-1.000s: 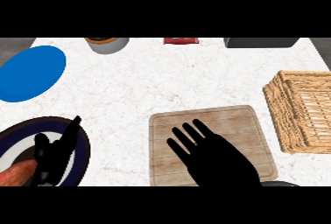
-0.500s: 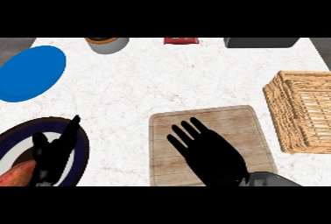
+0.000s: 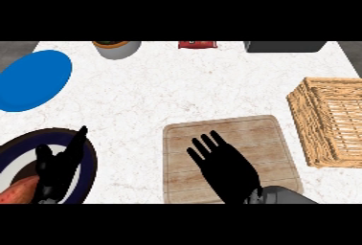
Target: Pick the bell pepper from the cutting board and place it in the basket
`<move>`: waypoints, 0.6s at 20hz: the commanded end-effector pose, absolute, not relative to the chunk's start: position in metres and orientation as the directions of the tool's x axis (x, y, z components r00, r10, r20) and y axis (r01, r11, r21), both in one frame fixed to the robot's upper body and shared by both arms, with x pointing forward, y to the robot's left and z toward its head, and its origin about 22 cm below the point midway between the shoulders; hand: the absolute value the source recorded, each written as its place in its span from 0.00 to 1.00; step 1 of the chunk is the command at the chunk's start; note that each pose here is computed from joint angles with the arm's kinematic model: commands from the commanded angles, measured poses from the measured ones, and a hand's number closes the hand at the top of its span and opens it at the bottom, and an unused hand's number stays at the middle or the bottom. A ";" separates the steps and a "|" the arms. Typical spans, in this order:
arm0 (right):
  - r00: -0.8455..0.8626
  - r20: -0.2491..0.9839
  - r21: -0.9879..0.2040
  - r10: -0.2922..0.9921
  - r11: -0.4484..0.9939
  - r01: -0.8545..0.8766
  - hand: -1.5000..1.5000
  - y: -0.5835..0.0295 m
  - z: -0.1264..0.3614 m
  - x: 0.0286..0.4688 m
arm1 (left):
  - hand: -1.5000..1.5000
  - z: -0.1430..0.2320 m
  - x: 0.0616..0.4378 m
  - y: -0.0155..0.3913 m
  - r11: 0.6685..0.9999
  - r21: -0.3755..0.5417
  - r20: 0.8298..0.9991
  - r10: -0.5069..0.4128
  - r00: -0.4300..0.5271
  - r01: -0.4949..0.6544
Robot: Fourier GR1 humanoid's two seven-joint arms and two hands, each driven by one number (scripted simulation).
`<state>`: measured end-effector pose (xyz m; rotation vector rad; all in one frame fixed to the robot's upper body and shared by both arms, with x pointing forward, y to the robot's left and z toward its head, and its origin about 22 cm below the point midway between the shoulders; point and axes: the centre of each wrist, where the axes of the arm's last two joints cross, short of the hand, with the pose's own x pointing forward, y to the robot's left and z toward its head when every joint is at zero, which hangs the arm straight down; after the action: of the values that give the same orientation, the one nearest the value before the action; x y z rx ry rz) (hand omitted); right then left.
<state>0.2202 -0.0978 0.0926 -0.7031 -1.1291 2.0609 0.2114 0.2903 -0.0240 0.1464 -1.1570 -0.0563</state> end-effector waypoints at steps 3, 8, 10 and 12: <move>-0.616 -0.133 -0.869 0.776 -0.390 -0.304 0.00 -0.112 0.082 0.234 | 0.50 -0.054 0.188 0.299 0.989 0.137 0.843 -0.086 0.532 -0.057; -0.624 -0.128 -0.869 0.771 -0.390 -0.304 0.00 -0.108 0.064 0.225 | 0.50 -0.052 0.187 0.294 0.990 0.131 0.842 -0.081 0.533 -0.057; -0.616 -0.120 -0.872 0.778 -0.380 -0.309 0.00 -0.104 0.067 0.228 | 0.50 -0.039 0.197 0.301 0.986 0.160 0.848 -0.115 0.518 -0.043; -0.616 -0.126 -0.870 0.777 -0.385 -0.307 0.00 -0.108 0.063 0.247 | 0.50 -0.056 0.197 0.294 0.987 0.159 0.837 -0.121 0.533 -0.025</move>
<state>0.2324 -0.1027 0.0684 -0.6997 -1.1368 2.0448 0.2105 0.2909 -0.0257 0.1472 -1.1613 -0.0637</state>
